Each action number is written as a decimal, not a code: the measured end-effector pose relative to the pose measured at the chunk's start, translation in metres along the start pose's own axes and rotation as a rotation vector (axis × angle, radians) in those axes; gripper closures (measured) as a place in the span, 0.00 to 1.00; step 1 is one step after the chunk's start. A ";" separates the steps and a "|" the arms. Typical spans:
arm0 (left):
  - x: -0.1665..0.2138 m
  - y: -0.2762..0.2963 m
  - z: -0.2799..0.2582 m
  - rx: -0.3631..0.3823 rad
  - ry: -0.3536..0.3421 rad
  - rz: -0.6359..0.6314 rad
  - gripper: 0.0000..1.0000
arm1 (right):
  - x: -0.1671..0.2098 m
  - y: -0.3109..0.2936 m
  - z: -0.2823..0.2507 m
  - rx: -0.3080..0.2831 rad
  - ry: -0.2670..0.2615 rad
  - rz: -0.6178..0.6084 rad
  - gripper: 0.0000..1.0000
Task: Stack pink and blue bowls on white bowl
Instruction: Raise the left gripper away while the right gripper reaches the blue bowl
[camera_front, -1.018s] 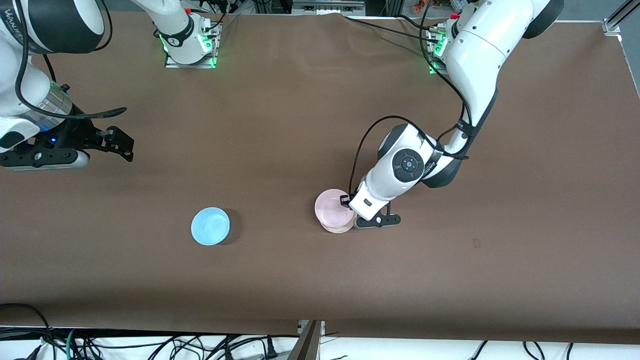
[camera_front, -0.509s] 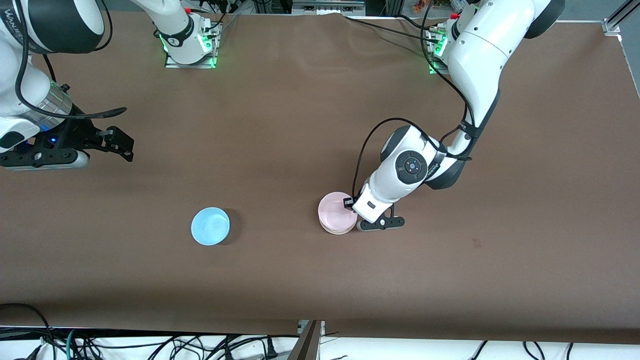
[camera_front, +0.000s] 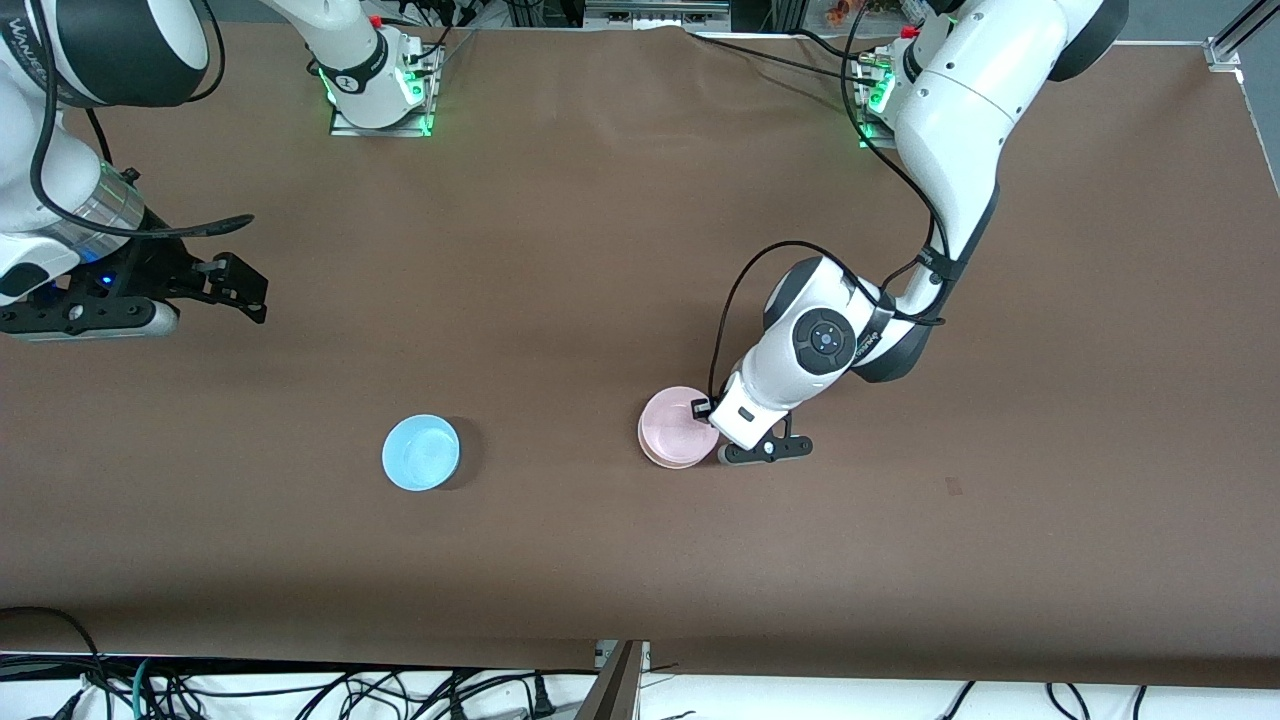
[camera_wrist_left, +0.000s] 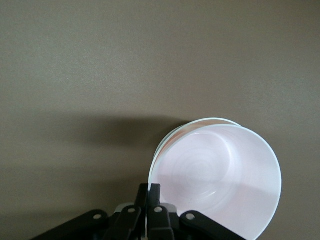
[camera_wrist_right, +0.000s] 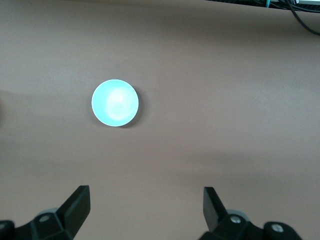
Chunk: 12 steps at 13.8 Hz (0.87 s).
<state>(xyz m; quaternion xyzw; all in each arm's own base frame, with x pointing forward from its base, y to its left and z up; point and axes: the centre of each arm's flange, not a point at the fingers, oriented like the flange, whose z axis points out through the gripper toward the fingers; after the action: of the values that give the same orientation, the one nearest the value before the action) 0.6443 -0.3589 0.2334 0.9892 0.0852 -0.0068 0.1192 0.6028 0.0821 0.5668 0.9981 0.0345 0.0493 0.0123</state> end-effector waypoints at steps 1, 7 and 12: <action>0.000 0.000 0.001 0.001 -0.001 0.000 0.97 | 0.000 -0.001 0.000 0.000 0.001 -0.001 0.00; 0.001 -0.002 0.014 -0.009 0.005 -0.006 0.84 | 0.000 -0.002 0.001 0.000 0.000 -0.002 0.00; 0.010 0.006 -0.014 -0.029 0.030 -0.054 0.32 | 0.011 -0.012 0.043 -0.008 -0.057 -0.015 0.00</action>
<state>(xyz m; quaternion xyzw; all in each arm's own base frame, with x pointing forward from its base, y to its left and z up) 0.6547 -0.3596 0.2483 0.9847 0.1139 0.0060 0.1318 0.6175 0.0935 0.5248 0.9988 0.0416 0.0210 0.0178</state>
